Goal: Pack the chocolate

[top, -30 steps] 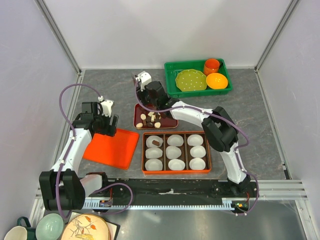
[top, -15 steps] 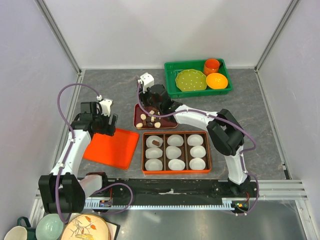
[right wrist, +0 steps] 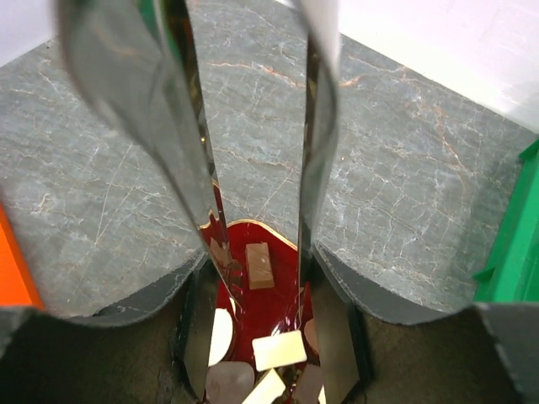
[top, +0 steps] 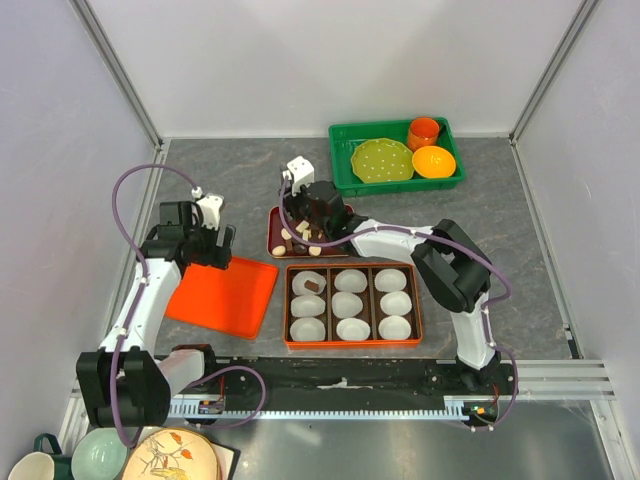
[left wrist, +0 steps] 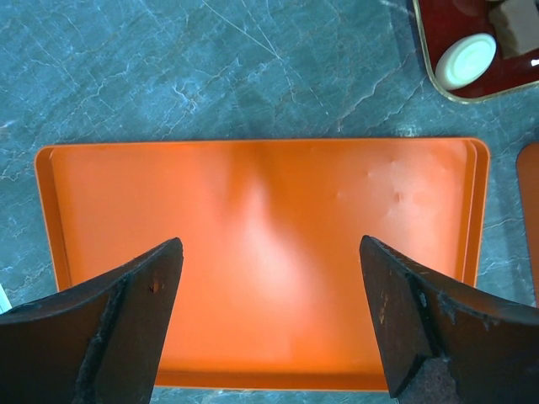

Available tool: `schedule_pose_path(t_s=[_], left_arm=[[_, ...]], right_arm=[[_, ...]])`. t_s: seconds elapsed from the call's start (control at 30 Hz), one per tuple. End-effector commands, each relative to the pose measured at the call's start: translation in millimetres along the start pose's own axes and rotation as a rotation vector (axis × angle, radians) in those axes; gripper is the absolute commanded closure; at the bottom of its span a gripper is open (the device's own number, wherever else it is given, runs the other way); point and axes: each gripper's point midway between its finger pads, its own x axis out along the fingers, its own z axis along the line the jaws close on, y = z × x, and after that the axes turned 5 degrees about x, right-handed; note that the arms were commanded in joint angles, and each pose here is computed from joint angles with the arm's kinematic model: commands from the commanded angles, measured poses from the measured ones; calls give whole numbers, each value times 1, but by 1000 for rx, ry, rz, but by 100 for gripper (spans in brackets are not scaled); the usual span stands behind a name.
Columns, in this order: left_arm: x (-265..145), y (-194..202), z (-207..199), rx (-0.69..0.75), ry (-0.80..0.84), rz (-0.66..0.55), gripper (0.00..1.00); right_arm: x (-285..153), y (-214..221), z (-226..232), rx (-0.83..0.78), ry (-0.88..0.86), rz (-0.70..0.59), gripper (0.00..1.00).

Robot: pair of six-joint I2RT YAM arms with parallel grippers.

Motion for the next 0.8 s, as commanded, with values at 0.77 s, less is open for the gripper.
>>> schedule_pose_path(t_s=[0.77], left_arm=[[-20, -27, -5, 6, 22, -89, 6]], right_arm=[[1, -35, 19, -13, -64, -173, 44]])
